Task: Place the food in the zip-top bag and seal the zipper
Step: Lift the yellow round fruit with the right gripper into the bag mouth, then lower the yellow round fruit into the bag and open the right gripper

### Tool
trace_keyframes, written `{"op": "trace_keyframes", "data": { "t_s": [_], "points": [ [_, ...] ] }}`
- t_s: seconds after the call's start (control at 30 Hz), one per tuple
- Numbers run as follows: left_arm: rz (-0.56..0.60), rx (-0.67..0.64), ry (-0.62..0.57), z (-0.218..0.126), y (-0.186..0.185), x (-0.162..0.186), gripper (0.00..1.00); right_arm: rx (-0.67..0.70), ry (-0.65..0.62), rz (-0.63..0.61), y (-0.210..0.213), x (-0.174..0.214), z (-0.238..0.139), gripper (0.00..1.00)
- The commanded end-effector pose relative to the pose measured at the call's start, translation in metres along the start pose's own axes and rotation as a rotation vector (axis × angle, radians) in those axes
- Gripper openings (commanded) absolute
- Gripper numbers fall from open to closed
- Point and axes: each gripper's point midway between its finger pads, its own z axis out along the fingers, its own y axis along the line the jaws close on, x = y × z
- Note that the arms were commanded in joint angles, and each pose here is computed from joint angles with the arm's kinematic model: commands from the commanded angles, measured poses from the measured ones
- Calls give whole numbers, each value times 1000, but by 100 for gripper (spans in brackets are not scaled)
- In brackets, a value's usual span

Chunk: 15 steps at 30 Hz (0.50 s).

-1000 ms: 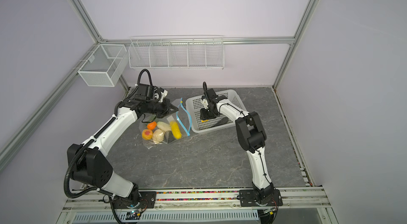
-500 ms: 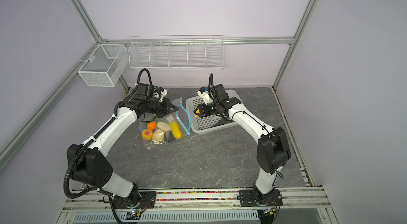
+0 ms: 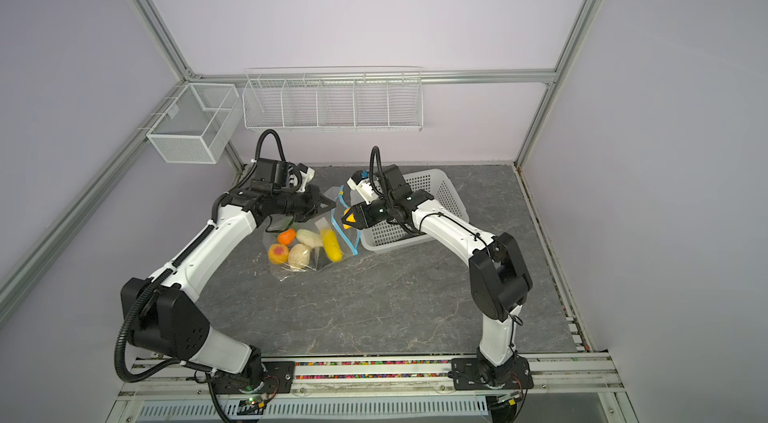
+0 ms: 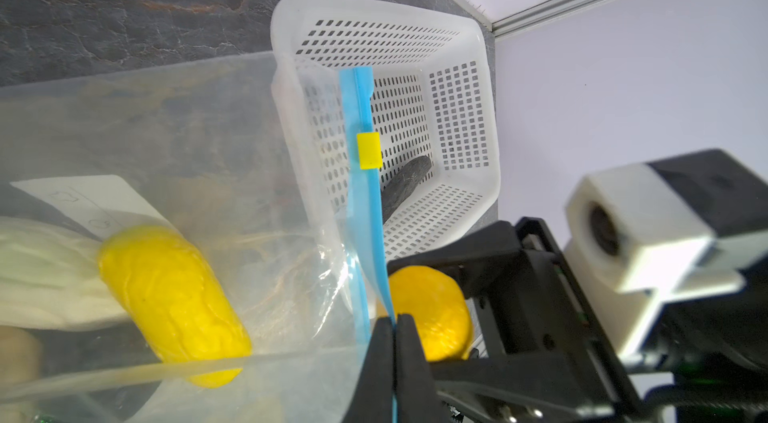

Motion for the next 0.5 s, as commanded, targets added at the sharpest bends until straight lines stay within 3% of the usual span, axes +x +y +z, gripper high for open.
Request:
{"op": "trace_keyframes", "data": {
  "t_s": [0.0, 0.47],
  "points": [
    [56, 48, -30, -9, -17, -3, 0, -34, -2, -19, 6, -6, 8, 35],
    [78, 63, -33, -10, -21, -4, 0, -10, 65, -45, 4, 10, 36, 40]
  ]
}}
